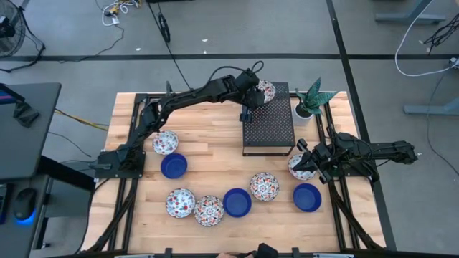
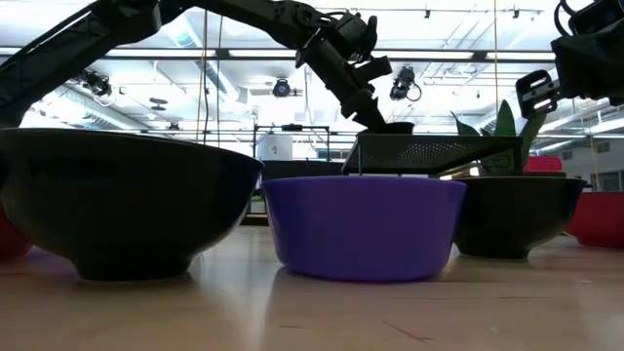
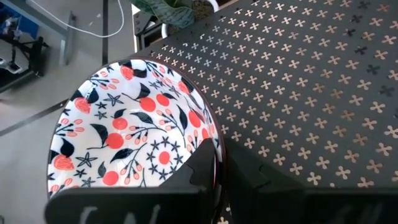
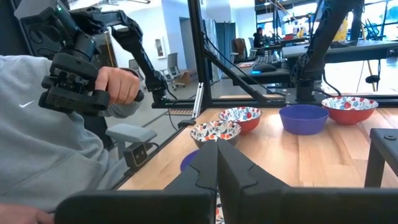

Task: Pick & Place Mini bowls
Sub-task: Put the top orange patterned bowl on the shelf

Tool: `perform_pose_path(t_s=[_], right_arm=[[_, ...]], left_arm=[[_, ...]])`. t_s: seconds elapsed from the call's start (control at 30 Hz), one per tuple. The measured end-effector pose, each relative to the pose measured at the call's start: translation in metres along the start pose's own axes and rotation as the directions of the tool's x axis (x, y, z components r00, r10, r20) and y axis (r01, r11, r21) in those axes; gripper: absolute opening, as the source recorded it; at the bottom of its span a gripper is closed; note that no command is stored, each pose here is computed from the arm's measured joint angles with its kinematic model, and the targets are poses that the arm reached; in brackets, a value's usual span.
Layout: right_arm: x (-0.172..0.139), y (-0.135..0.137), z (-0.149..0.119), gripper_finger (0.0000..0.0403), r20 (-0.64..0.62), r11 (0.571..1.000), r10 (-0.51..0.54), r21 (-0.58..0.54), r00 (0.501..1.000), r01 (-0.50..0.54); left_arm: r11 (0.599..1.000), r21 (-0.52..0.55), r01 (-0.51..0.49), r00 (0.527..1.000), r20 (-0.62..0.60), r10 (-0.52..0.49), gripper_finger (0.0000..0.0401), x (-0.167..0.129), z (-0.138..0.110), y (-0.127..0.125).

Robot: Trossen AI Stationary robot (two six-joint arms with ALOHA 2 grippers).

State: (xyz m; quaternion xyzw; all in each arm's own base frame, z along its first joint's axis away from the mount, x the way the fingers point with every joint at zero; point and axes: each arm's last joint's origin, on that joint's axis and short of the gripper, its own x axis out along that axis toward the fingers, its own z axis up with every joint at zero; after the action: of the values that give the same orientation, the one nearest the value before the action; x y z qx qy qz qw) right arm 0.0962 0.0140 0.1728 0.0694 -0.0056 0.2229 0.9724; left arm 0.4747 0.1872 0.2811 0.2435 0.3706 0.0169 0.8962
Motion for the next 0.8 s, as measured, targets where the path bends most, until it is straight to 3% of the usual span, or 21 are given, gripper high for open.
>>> perform_pose_path(t_s=[0.33, 0.8], right_arm=[[0.0, 0.0, 0.0, 0.0005, 0.0, 1.0, 0.0, 0.0, 1.0, 0.0], [0.0, 0.0, 0.0, 0.0005, 0.0, 1.0, 0.0, 0.0, 1.0, 0.0]], left_arm=[[1.0, -0.007, 0.024, 0.999, 0.028, -0.024, 0.0042, 0.005, 0.0, -0.001], [1.0, -0.003, -0.002, 0.999, 0.049, 0.002, 0.0147, 0.014, 0.0, 0.0]])
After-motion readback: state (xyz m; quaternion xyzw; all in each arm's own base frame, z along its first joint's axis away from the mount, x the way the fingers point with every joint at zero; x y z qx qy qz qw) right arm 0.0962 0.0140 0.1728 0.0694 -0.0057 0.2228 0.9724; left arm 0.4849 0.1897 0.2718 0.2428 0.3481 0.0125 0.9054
